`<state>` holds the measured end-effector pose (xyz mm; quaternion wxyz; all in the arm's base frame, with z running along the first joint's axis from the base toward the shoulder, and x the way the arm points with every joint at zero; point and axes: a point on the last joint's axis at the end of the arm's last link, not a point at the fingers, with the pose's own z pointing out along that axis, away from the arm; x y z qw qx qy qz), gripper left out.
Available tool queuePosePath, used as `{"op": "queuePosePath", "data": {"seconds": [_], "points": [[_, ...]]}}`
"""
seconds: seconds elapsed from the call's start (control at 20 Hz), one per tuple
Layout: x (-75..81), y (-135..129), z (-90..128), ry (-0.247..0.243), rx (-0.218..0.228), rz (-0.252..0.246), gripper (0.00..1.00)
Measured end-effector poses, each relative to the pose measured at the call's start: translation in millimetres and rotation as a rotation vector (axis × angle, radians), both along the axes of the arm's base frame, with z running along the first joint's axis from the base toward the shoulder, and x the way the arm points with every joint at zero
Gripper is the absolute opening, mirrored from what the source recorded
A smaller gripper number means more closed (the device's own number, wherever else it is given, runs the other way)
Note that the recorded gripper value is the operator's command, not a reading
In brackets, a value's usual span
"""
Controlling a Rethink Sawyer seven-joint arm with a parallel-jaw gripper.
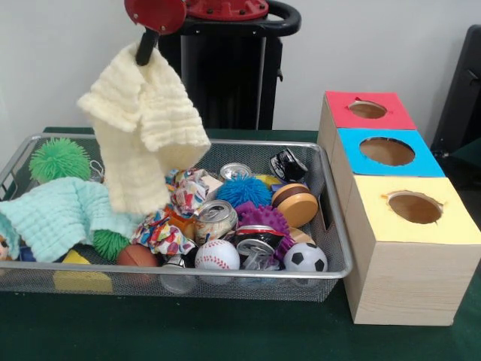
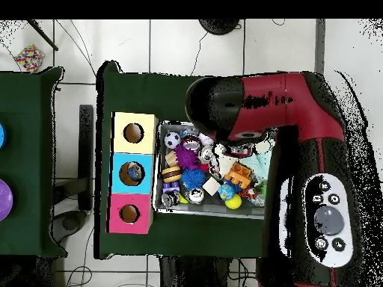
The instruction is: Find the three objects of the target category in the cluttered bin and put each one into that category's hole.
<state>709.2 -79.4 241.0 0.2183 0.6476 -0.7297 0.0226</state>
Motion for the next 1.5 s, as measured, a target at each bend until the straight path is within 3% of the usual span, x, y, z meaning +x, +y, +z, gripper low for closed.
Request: {"op": "queuePosePath", "data": {"seconds": [0.5,0.85,1.1,1.5], "points": [[-14.2,-18.8,27.3,0.041,-0.021,-0.048,0.00],[-32.2,-9.7,55.3,0.083,-0.023,-0.066,0.00],[-42.2,1.4,72.8,0.096,0.003,-0.078,0.00],[-42.7,4.9,76.6,0.092,0.012,-0.078,0.00]]}}
